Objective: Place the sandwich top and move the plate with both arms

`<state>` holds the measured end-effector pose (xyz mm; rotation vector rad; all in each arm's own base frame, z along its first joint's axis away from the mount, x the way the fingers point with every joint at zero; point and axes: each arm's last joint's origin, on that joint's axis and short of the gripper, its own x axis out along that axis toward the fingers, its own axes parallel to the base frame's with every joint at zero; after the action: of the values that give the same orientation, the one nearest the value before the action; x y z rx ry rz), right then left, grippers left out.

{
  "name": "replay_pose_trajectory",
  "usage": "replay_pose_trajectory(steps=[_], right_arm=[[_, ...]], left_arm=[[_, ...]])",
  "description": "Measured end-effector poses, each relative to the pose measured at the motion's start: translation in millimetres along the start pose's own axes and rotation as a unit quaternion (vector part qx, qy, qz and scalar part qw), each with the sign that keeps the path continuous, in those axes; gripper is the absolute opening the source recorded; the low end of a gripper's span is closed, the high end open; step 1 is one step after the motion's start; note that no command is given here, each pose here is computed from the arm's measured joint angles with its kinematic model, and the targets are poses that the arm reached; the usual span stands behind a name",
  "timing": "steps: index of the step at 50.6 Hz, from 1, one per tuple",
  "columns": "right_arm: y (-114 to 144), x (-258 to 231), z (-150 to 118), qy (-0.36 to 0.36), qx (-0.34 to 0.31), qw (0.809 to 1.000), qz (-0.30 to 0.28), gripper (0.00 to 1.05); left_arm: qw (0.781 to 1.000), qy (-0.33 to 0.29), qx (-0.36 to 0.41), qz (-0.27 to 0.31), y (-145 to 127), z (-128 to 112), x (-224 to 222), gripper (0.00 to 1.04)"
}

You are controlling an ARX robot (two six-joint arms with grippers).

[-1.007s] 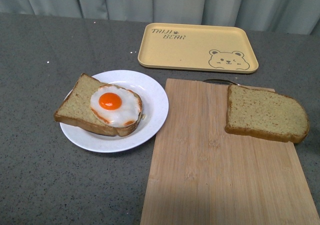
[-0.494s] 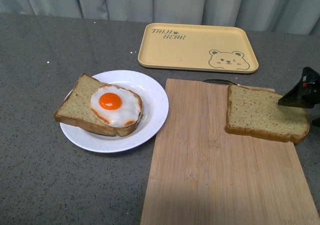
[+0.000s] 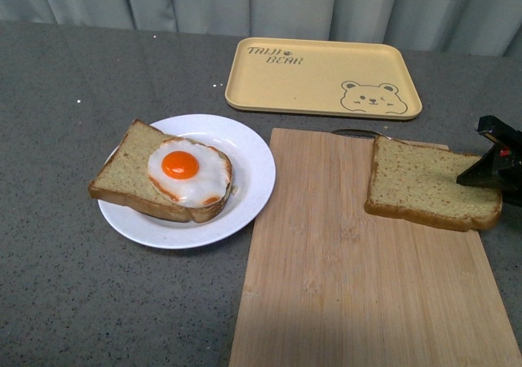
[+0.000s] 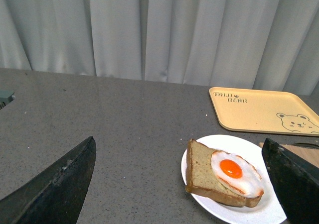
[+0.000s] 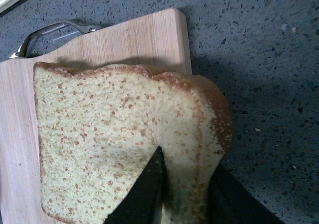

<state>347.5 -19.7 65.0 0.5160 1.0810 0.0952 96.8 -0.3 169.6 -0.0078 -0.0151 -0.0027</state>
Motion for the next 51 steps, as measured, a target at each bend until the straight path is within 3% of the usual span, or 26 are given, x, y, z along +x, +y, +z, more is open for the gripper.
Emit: replay_pose_trajectory(steps=[10, 24, 35, 51], right_arm=[[7.9, -12.3, 1.8, -0.015, 0.000, 1.000, 0.017, 0.03], [48.3, -36.4, -3.7, -0.065, 0.009, 0.990, 0.122, 0.03], [96.4, -35.8, -23.4, -0.082, 0.025, 0.964, 0.252, 0.03], [151.7, 4.1, -44.2, -0.030, 0.053, 0.949, 0.310, 0.03]], left_arm=[[1.000, 0.000, 0.000, 0.000, 0.0, 0.0, 0.0, 0.98], [1.000, 0.000, 0.000, 0.000, 0.0, 0.0, 0.0, 0.98], [1.000, 0.000, 0.000, 0.000, 0.0, 0.0, 0.0, 0.98], [1.000, 0.000, 0.000, 0.000, 0.0, 0.0, 0.0, 0.98]])
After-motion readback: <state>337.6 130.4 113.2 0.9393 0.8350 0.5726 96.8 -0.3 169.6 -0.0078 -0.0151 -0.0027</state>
